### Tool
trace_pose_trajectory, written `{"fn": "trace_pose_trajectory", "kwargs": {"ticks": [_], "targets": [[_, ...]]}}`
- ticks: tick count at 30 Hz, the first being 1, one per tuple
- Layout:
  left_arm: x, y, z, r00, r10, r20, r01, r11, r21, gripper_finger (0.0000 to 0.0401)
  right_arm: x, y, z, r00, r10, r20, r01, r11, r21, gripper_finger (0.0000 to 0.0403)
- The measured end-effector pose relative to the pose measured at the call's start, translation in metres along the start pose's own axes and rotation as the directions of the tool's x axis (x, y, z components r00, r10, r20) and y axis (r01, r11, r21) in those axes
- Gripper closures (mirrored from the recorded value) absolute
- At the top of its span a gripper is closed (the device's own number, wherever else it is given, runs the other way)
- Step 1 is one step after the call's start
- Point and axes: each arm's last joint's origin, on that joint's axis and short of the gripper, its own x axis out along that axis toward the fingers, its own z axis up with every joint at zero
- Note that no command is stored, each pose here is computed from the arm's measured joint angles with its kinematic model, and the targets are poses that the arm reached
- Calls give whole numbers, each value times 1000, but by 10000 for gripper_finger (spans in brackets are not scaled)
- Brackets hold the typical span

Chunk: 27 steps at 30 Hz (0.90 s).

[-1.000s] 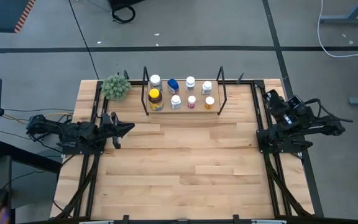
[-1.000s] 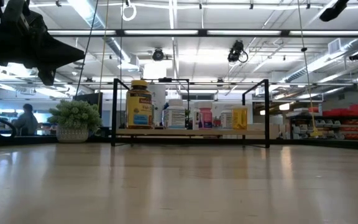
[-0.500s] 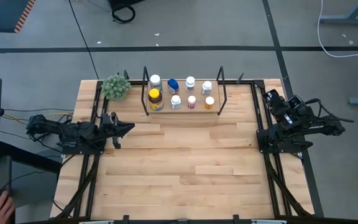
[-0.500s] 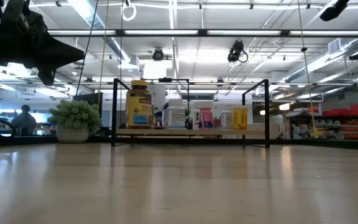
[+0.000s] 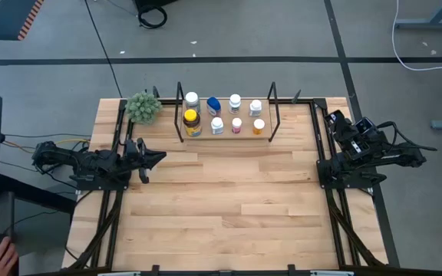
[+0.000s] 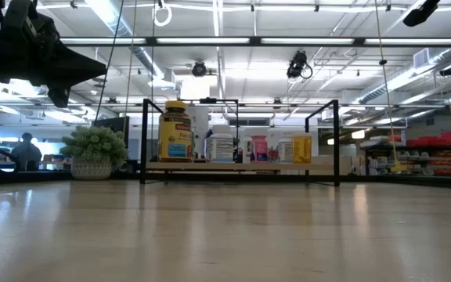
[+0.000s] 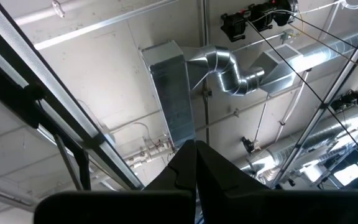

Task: Pick and place medicine bottles onto shelf by color
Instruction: Return to Home Position

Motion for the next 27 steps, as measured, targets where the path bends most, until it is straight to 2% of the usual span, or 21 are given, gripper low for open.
{"fn": "trace_pose_trajectory", "kwargs": {"ticks": [14, 27], "targets": [[0, 0, 0, 1000, 0, 0, 0, 1000, 0, 378, 0, 0, 0, 1000, 0, 0, 0, 1000, 0, 394], [0, 0, 0, 1000, 0, 0, 0, 1000, 0, 368, 0, 0, 0, 1000, 0, 0, 0, 1000, 0, 394]]}}
